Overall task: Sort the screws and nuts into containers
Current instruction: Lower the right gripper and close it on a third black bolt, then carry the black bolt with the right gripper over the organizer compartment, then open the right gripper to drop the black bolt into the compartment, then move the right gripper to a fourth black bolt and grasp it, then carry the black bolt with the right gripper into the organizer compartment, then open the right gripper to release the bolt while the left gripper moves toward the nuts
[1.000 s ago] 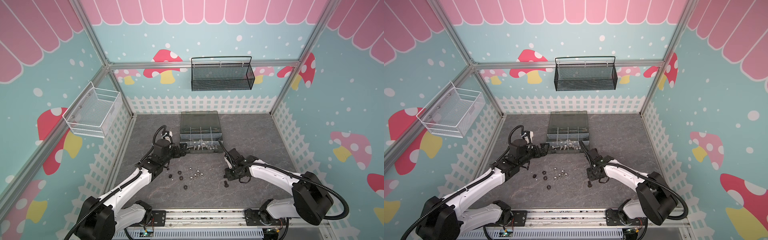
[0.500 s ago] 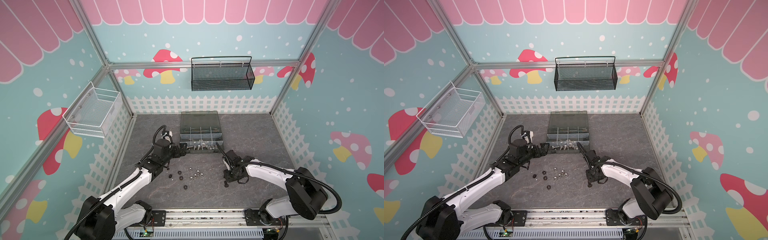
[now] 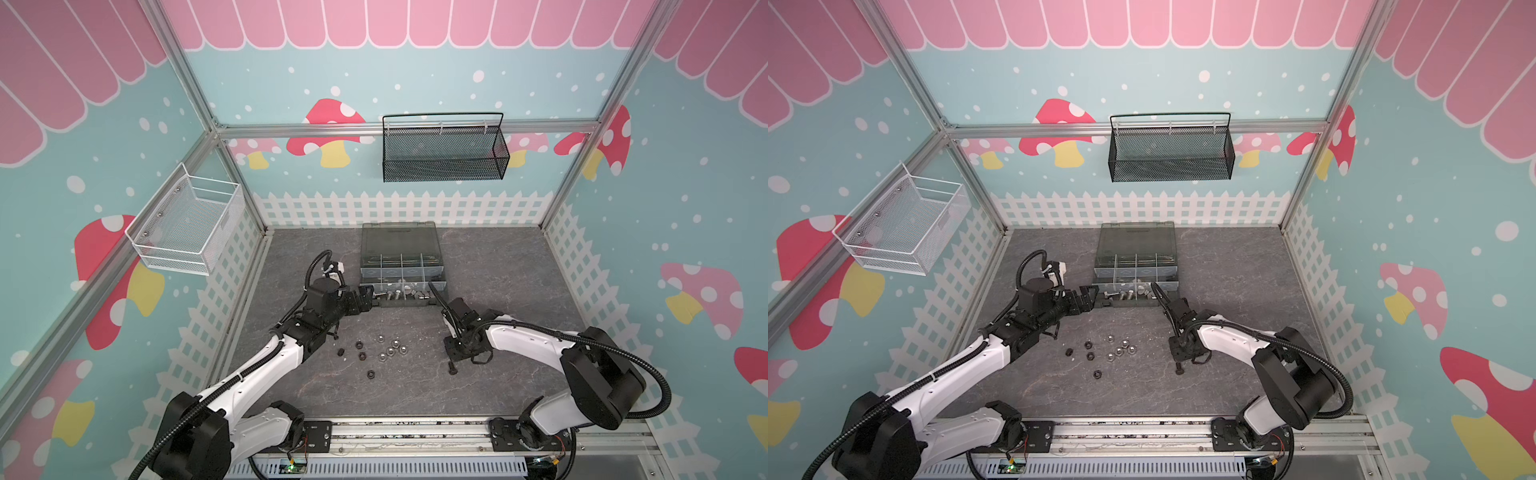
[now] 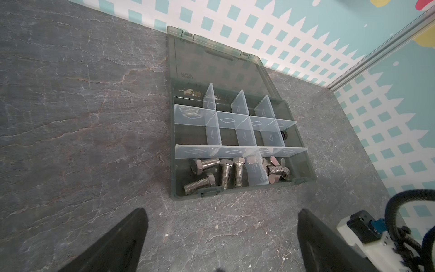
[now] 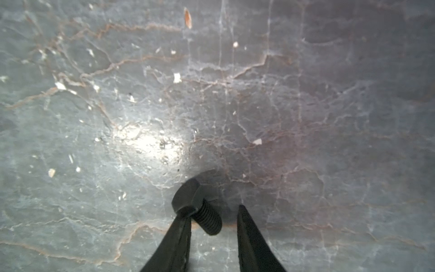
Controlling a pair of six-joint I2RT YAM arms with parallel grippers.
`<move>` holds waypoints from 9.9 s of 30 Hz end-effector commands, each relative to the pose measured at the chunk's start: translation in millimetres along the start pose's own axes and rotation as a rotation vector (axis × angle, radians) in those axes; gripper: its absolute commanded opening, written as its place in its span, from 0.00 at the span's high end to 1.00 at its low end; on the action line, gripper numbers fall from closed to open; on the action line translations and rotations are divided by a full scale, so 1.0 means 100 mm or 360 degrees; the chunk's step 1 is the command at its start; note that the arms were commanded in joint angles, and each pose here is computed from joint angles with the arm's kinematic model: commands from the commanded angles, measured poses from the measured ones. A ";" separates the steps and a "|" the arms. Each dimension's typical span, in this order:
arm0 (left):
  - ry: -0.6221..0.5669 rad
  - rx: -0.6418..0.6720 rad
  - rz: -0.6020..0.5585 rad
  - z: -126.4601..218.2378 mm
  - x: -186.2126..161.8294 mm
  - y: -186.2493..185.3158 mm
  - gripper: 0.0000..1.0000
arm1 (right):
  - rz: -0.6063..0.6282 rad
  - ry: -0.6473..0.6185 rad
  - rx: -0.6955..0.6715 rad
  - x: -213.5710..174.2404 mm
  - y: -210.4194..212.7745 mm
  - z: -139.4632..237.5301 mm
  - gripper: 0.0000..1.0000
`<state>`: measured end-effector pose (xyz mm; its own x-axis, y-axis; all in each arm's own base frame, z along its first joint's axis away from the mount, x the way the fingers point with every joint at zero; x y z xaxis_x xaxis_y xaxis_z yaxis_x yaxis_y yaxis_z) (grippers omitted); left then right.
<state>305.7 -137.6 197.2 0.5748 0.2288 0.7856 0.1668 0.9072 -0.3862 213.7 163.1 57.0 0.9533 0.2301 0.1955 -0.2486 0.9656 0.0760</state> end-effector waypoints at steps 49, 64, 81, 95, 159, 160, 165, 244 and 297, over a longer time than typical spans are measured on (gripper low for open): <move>-0.0019 0.0017 0.0059 0.03 -0.06 0.08 0.00 | 0.0025 -0.0680 0.0214 1.05 0.37 0.71 1.00; -0.0043 0.0048 0.0089 0.05 0.01 0.15 0.00 | -0.0042 -0.0919 0.0140 1.82 0.09 1.01 1.00; -0.0055 0.0076 0.0102 0.12 0.01 0.20 0.00 | -0.0007 -0.0823 0.0077 2.45 -0.11 0.50 1.00; -0.0060 0.0112 0.0113 0.16 0.00 0.28 0.00 | 0.0008 -0.0686 0.0077 2.52 -0.13 0.10 0.75; -0.0128 0.0192 0.0481 0.05 -0.09 0.57 0.00 | -0.0086 0.0194 0.0125 -0.51 0.25 0.11 0.65; -0.0127 0.0192 0.0485 0.04 -0.09 0.57 0.00 | -0.0080 0.0201 0.0124 -0.52 0.25 0.09 0.65; -0.0124 0.0191 0.0491 0.04 -0.09 0.58 0.00 | -0.0073 0.0228 0.0096 -0.55 0.23 0.04 0.67; -0.0117 0.0254 0.0539 0.13 -0.15 0.75 0.00 | 0.0044 -0.0672 -0.0078 2.43 -0.09 0.08 1.00; 0.0486 0.0622 0.0407 0.43 -0.87 0.73 0.06 | -0.0206 -0.1088 -0.0097 1.82 -0.37 0.79 0.02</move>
<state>235.8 -77.9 118.8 0.7687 0.4037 0.4962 -0.2511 0.9039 -0.3463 382.8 167.8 153.6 0.6983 0.0590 0.7133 -0.1615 0.9839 0.0767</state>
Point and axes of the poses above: each gripper's point midway between its finger pads, its own z axis back along the fingers, its own y axis along the line the jaws close on, x = y × z, the point moved 4 cm from there along z, back along the fingers, and after that the axes turned 3 degrees about -z, right-handed, at the moved point
